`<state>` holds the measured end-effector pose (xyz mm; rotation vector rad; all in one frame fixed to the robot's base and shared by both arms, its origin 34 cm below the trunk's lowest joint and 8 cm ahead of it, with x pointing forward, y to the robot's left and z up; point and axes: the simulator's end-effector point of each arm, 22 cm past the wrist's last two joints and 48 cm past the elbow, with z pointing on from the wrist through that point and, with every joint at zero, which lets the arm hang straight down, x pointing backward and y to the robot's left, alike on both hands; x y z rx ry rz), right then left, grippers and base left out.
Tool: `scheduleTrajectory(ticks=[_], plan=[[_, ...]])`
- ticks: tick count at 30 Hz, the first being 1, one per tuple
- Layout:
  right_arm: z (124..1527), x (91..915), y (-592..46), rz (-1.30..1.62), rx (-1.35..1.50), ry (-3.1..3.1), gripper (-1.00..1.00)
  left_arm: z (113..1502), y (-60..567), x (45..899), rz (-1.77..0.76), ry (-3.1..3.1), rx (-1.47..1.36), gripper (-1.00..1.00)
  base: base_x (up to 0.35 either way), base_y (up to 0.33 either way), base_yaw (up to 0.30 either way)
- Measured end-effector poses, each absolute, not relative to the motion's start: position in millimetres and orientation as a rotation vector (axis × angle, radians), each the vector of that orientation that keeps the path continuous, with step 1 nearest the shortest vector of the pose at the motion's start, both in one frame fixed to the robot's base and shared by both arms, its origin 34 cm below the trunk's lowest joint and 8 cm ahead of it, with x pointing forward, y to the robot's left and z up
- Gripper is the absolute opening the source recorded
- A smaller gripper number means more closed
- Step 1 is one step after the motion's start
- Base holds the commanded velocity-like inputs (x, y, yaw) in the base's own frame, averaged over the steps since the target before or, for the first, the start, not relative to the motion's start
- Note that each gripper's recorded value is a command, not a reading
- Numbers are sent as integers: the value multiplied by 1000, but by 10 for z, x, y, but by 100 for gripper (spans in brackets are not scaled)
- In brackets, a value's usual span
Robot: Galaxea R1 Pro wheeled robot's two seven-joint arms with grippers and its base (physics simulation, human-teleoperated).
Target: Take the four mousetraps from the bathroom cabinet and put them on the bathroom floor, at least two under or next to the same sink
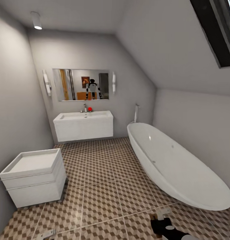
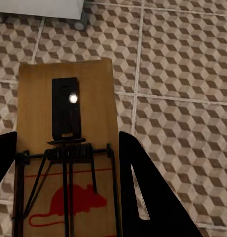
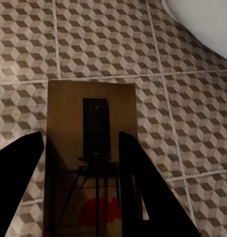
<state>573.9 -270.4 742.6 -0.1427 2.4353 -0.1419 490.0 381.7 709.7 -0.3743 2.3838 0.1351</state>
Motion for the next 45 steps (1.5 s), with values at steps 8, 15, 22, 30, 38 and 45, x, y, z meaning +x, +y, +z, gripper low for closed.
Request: scheduleTrajectory(ticks=[8,15,22,30,38,45], plan=[[7426,5740,-2703,-142,-142,2435,-100,7096,3811,4900,134,2384,-374,-100,332,-27,187],[7426,5740,-2704,-142,-143,2435,-100,7096,3807,4900,134,2384,-374,-100,332,-75,32],[7426,5740,-2705,-142,-142,2435,-100,7095,3808,4900,134,2384,-374,-100,332,-88,1],[7426,5740,-2704,-142,-142,2435,-100,7097,3817,4899,135,2384,-374,-100,332,-89,0],[7426,5740,-2703,-142,-142,2435,-100,7097,3820,4899,135,2384,-374,-100,332,-89,162],[7426,5740,-2704,-142,-142,2435,-100,7098,3829,4897,137,2384,-375,-100,332,-30,26]])
